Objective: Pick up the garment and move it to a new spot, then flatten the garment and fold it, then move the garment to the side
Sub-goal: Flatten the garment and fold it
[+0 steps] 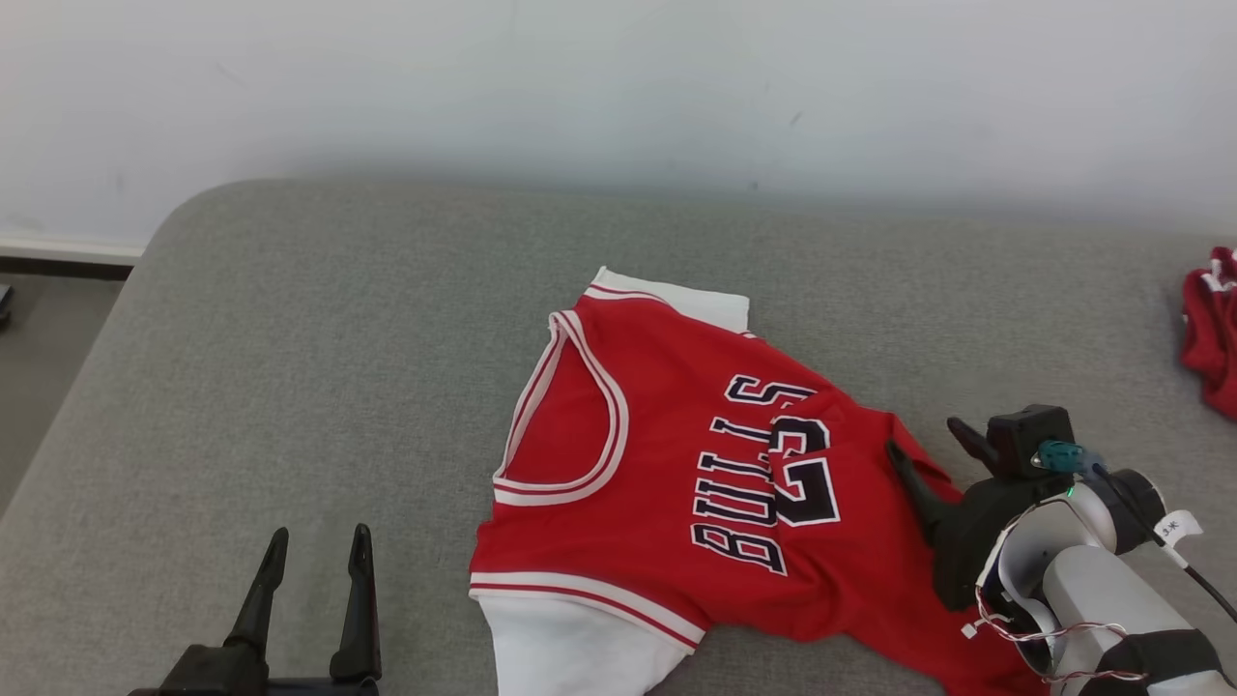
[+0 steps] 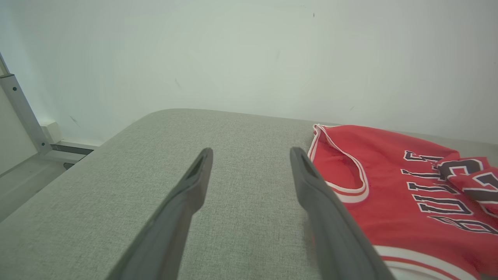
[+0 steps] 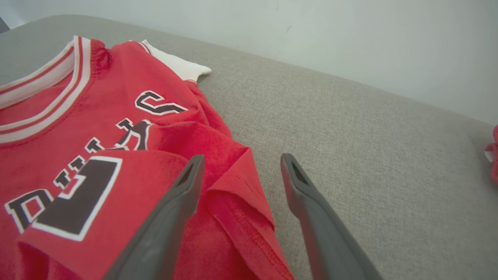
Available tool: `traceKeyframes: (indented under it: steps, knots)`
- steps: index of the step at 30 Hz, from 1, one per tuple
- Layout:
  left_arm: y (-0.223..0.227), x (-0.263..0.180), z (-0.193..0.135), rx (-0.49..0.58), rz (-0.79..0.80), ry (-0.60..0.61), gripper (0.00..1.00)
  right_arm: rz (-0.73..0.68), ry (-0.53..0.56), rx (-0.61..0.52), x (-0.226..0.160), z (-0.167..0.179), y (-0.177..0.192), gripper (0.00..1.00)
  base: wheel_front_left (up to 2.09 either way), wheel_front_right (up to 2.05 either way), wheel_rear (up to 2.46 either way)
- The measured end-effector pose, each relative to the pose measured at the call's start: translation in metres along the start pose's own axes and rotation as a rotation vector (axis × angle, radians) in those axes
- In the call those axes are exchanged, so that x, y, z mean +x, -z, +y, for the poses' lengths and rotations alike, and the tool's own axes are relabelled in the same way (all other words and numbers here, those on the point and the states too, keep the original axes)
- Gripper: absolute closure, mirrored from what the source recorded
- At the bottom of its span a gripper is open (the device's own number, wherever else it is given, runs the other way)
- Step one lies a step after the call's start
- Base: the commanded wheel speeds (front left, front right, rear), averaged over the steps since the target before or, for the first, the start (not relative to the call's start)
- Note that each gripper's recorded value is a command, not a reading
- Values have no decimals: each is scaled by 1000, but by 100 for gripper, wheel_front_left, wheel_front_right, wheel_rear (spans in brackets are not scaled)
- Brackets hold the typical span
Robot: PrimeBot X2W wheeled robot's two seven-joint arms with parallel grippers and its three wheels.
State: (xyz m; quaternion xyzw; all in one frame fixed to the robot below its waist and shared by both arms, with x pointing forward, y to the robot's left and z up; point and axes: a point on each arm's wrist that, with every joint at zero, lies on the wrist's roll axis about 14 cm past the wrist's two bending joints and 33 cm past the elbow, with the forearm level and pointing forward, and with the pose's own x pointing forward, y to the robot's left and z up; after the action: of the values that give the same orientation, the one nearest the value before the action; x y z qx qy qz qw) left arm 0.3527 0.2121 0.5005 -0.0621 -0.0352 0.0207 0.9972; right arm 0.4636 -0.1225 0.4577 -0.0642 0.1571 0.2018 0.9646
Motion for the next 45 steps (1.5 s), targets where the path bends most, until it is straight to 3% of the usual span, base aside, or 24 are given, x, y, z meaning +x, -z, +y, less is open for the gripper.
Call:
traceKeyframes:
  steps: [2,3,4,5,10,19,29,32,43,44,45]
  knots:
    - [0,-1,3,2,1,-11,0,51,-13,5,6,5,13,0,0,0,0]
    - [2,-2,6,3,6,-21,0,102,-18,28,11,7,26,5,0,0,0]
    - [2,-2,8,4,8,-25,0,124,-20,32,12,8,32,59,0,0,0]
    - [3,-2,9,5,10,-29,0,136,-22,36,14,8,35,100,0,0,0]
    - [5,2,11,7,16,-38,0,146,-18,48,22,4,38,100,0,0,0]
    - [2,5,7,-1,5,-23,0,-76,33,24,19,-26,-29,100,0,0,0]
    - [-5,-6,-1,-15,-16,-2,0,-240,86,48,-15,-61,-92,100,0,0,0]
    - [-3,-9,-1,-20,-13,-2,0,-243,122,49,-26,-79,-94,100,0,0,0]
    - [-2,-8,-2,-22,-8,1,0,-201,153,87,-21,-85,-83,98,0,0,0]
    - [-2,-8,-3,-22,-8,3,0,-199,166,82,-21,-89,-82,36,0,0,0]
    - [-2,-8,-3,-21,-8,3,0,-192,179,76,-20,-93,-80,0,0,0,0]
